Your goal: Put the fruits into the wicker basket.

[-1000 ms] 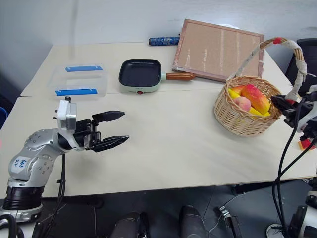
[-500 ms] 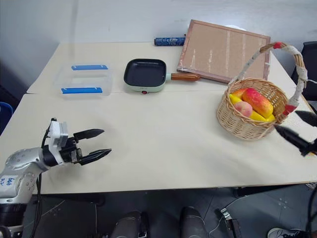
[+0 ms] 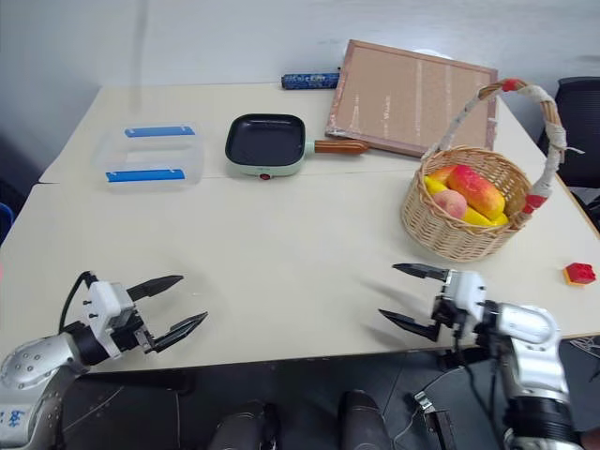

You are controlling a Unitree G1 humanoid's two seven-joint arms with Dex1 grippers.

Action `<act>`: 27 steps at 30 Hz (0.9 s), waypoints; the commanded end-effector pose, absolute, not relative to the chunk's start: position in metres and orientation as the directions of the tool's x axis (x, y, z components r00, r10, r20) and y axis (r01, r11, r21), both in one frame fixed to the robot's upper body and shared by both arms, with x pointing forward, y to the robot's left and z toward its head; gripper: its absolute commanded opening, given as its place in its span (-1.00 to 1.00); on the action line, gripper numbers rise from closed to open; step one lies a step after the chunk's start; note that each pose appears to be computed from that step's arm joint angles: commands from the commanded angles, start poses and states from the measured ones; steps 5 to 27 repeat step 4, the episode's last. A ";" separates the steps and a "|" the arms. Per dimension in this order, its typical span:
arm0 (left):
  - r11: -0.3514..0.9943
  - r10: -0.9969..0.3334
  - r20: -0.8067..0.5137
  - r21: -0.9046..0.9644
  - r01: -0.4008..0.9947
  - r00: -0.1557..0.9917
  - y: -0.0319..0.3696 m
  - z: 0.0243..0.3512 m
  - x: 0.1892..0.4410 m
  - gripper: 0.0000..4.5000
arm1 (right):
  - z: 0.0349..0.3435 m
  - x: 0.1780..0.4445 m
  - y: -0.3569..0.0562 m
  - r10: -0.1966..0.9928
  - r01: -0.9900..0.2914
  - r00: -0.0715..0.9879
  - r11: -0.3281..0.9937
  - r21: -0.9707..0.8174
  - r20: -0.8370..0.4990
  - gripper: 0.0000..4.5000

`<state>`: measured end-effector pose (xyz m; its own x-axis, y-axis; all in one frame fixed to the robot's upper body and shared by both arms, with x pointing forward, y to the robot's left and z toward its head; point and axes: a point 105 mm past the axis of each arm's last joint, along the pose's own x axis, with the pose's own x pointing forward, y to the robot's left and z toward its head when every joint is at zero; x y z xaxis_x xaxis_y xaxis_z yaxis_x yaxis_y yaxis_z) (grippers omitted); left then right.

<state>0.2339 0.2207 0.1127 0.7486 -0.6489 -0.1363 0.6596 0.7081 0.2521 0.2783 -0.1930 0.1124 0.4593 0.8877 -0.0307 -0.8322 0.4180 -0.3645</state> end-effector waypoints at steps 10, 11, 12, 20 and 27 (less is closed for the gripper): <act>0.743 -0.596 -0.071 0.331 0.582 0.800 0.217 0.118 0.238 1.00 | 0.124 0.283 -0.198 0.854 -0.773 0.520 0.483 -0.412 0.025 0.98; 0.743 -0.596 -0.071 0.331 0.582 0.800 0.217 0.118 0.238 1.00 | 0.124 0.283 -0.198 0.854 -0.773 0.520 0.483 -0.412 0.025 0.98; 0.743 -0.596 -0.071 0.331 0.582 0.800 0.217 0.118 0.238 1.00 | 0.124 0.283 -0.198 0.854 -0.773 0.520 0.483 -0.412 0.025 0.98; 0.743 -0.596 -0.071 0.331 0.582 0.800 0.217 0.118 0.238 1.00 | 0.124 0.283 -0.198 0.854 -0.773 0.520 0.483 -0.412 0.025 0.98; 0.743 -0.596 -0.071 0.331 0.582 0.800 0.217 0.118 0.238 1.00 | 0.124 0.283 -0.198 0.854 -0.773 0.520 0.483 -0.412 0.025 0.98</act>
